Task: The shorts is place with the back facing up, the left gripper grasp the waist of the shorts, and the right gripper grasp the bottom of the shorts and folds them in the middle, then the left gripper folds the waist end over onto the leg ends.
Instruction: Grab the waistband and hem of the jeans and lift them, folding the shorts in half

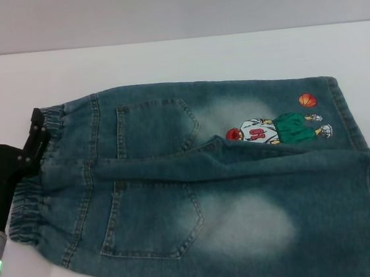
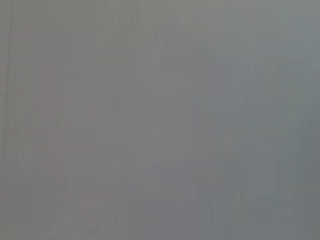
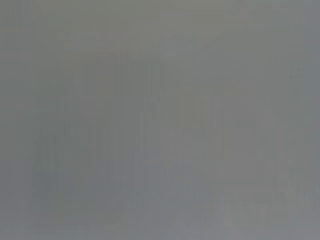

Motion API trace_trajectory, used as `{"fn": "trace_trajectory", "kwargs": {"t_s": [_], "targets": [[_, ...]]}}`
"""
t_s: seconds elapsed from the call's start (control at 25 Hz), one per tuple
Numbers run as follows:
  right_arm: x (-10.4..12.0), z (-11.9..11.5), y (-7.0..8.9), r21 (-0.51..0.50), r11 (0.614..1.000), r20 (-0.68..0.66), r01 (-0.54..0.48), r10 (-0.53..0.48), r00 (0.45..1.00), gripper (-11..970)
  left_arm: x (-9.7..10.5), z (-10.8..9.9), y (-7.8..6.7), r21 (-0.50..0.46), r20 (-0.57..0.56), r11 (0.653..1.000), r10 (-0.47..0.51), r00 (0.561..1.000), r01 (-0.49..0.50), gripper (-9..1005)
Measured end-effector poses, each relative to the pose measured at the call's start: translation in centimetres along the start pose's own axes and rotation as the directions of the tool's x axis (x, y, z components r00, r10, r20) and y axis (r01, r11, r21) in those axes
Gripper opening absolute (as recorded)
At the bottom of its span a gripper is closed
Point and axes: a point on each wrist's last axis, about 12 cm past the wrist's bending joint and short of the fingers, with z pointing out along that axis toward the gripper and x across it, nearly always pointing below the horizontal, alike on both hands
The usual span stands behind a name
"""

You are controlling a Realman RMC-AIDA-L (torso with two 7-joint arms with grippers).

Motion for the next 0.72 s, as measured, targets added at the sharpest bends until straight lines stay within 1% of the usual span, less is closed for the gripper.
{"fn": "trace_trajectory", "kwargs": {"t_s": [0.36,0.44,0.52,0.56,0.64,0.72], "targets": [[0.1,0.1,0.1,-0.006,1.0,-0.006,0.001,-0.001,1.0,734,0.0,-0.1,-0.1,0.002,-0.005,1.0,-0.002,1.0,0.002,854],[0.1,0.1,0.2,-0.014,1.0,-0.009,0.002,-0.002,1.0,733,0.0,-0.1,-0.1,0.003,-0.008,1.0,-0.009,1.0,0.009,854],[0.1,0.2,0.4,-0.031,1.0,-0.013,-0.002,0.001,1.0,733,0.0,0.2,-0.5,0.013,-0.021,0.999,-0.04,0.999,0.04,855],[0.1,0.3,0.4,-0.038,0.999,-0.013,-0.011,0.01,1.0,733,-0.1,0.3,-0.6,0.014,-0.022,0.999,-0.047,0.999,0.047,855],[-0.1,0.8,0.2,-0.045,0.997,-0.02,-0.063,0.062,0.998,733,-0.1,0.3,-0.6,0.014,-0.022,0.999,-0.047,0.999,0.047,855],[-0.3,1.5,-0.2,-0.055,0.991,-0.044,-0.118,0.116,0.992,732,-0.7,1.1,-0.8,0.024,-0.037,0.996,-0.083,0.996,0.083,855]]}}
